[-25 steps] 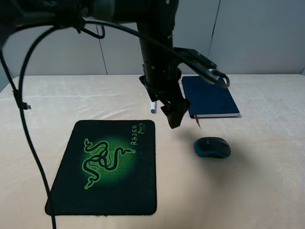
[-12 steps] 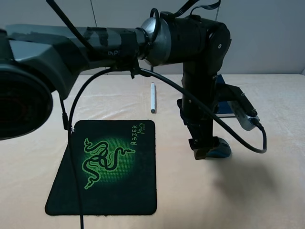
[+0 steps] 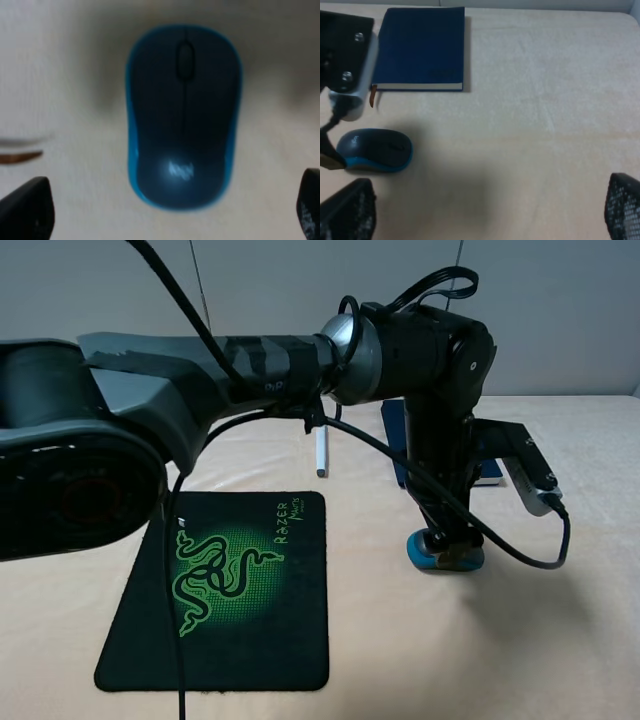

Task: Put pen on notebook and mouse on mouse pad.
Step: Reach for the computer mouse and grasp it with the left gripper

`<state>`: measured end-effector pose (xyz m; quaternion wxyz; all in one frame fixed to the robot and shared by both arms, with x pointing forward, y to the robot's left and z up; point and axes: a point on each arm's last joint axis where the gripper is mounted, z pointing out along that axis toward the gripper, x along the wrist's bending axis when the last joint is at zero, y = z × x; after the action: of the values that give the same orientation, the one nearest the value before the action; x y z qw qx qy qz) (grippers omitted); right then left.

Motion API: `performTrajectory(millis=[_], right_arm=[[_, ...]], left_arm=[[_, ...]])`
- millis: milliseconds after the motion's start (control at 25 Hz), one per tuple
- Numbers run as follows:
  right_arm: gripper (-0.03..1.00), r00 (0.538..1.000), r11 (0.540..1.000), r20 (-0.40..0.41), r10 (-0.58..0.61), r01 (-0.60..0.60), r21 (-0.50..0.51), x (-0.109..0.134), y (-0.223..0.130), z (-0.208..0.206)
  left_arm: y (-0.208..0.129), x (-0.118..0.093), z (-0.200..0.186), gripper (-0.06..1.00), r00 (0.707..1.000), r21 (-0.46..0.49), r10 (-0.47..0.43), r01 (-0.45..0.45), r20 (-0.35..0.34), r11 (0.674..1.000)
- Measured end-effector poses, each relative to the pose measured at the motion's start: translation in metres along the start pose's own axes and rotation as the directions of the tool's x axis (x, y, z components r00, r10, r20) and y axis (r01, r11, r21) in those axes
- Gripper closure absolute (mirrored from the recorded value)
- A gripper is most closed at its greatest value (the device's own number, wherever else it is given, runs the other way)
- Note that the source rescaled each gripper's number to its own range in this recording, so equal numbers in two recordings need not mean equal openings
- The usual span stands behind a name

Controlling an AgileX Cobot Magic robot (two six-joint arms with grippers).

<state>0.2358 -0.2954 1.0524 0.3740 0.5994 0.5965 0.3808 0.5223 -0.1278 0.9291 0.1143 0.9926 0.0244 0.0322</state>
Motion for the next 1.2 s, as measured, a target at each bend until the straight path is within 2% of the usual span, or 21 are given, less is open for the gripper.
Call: performTrajectory(millis=[360, 1000, 1200], right_arm=[[-0.03, 1.000, 1.000, 0.000, 0.000, 0.000, 0.000, 0.000, 0.000, 0.000], [-0.03, 1.000, 1.000, 0.000, 0.000, 0.000, 0.000, 0.000, 0.000, 0.000], [-0.03, 1.000, 1.000, 0.000, 0.000, 0.000, 0.000, 0.000, 0.000, 0.000]], left_arm=[[0.010, 0.005, 0.019, 0.01, 1.000, -0.051, -0.004, 0.004, -0.002, 0.999], [0.009, 0.004, 0.030, 0.01, 1.000, -0.047, 0.014, -0.013, 0.008, 0.999], [0.005, 0.003, 0.046, 0.01, 1.000, -0.024, 0.012, -0.012, 0.026, 1.000]])
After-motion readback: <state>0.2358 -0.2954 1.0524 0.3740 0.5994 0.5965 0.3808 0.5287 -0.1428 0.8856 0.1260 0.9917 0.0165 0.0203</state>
